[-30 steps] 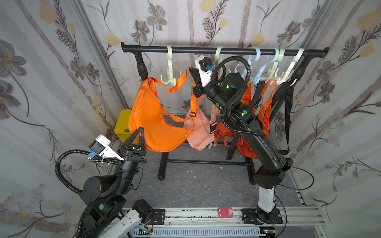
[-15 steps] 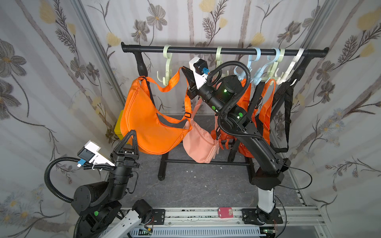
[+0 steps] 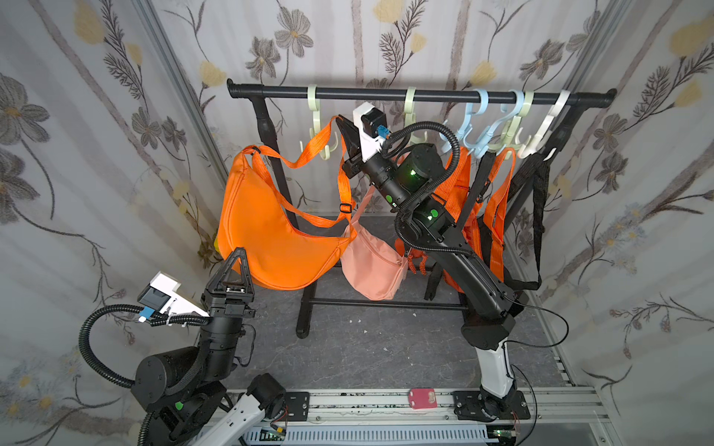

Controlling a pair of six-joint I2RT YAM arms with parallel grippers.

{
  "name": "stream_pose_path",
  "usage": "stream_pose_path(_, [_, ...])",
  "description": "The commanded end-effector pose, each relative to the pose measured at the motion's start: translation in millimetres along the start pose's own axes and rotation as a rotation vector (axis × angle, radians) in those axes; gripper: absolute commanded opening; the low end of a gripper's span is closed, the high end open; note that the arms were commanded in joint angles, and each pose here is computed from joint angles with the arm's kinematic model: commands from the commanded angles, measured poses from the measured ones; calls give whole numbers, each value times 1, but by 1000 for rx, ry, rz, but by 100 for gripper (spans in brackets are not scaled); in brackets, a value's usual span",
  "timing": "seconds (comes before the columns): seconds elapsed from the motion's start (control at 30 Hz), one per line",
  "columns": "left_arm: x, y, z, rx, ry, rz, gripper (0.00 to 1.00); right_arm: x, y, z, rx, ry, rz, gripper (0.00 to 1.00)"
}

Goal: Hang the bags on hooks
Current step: Hang the bag on the hook.

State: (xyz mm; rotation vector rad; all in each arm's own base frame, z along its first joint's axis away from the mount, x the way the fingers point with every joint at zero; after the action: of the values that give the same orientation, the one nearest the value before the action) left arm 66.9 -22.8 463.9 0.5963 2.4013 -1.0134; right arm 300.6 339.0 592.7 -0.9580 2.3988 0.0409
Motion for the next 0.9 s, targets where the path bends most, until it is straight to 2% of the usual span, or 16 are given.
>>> stream_pose_path(0.0, [-3,-4,-7,11,-38,10,0,-2,-3,-6,-20,-62,22,0])
stream_pose_path(0.2, [-9,1,3,-2,0,-56,0,-7,-7,25,-3,62,55,0])
stream_pose_path(0.33, [-7,11,17,-7,41,-97,0,-3,-5,42,-10,164,28,0])
stream_pose_path(0.57, [-2,35,66,25,172,-133,1,33,-6,49,-43,171,56,0])
stream_pose_path(0.6, [-1,38,74,33,195,-131,20,39,-6,50,-45,180,62,1])
stream_pose_path(0.63, [0,41,81,35,216,-136,50,44,-5,50,-45,186,70,15])
stream_pose_path(0.67, [1,45,89,36,241,-146,75,51,-4,49,-44,196,80,37])
stream_pose_path(0.7, [2,50,97,34,264,-166,86,59,-4,47,-42,207,89,60])
stream_pose_path(0.77, [7,60,110,19,300,-213,100,75,0,43,-38,234,98,76])
stream_pose_path(0.8, [10,66,116,9,310,-243,100,84,5,43,-32,254,101,81])
stream_pose_path(0.83, [14,72,122,-1,317,-265,100,99,7,37,-26,263,113,99])
stream_pose_path(0.87, [18,77,126,-7,316,-284,100,109,10,39,-21,288,124,99])
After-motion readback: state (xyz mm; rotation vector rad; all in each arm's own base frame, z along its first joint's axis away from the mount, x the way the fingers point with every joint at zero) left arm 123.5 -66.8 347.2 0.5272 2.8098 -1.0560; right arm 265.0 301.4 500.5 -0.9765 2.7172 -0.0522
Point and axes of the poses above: each gripper's point midway between its finger pads, its own x axis back along the fingers, its own y axis along the line the jaws close on, z = x × y, the point moved 10 cm from there along x, back along the fingers, and after that the axes turned 5 degrees about -x, right-handed, at the moved point
